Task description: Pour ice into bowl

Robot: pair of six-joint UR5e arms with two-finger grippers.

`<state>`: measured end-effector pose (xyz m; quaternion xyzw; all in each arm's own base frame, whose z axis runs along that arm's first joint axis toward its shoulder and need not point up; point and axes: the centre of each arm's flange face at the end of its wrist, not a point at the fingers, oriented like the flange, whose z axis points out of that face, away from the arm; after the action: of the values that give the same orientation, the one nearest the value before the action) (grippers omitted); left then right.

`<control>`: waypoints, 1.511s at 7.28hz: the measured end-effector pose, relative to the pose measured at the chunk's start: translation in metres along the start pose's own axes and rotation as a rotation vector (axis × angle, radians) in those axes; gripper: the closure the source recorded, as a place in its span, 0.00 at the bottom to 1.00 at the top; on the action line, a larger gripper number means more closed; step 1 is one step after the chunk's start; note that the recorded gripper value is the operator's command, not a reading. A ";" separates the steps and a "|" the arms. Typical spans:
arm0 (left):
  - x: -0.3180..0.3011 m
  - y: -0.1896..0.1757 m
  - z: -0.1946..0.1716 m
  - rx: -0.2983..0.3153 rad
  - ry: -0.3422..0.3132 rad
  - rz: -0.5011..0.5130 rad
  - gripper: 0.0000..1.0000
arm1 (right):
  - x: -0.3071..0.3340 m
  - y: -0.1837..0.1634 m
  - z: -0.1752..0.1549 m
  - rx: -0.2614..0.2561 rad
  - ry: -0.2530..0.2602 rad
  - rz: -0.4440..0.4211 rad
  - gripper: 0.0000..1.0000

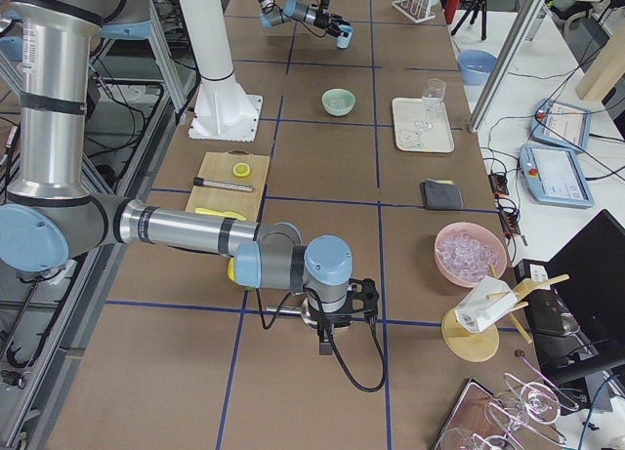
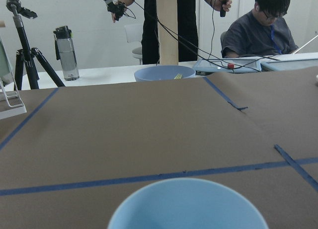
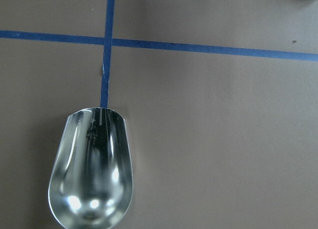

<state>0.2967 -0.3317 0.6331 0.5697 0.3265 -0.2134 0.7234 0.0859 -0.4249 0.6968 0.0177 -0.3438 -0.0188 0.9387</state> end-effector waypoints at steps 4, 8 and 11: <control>0.028 -0.038 -0.005 0.008 0.112 0.050 0.00 | -0.002 -0.001 -0.002 0.004 -0.002 -0.002 0.00; -0.017 -0.135 0.052 -0.197 0.245 0.392 0.00 | -0.006 -0.004 -0.007 0.014 -0.002 -0.009 0.00; -0.067 -0.261 0.101 -0.494 0.143 0.654 0.00 | -0.011 -0.010 -0.013 0.029 -0.002 -0.020 0.00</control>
<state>0.0960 -0.5013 0.5160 0.4661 0.2191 0.1522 0.8436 0.0857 -0.4340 0.6787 0.0346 -0.3450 -0.0234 0.9377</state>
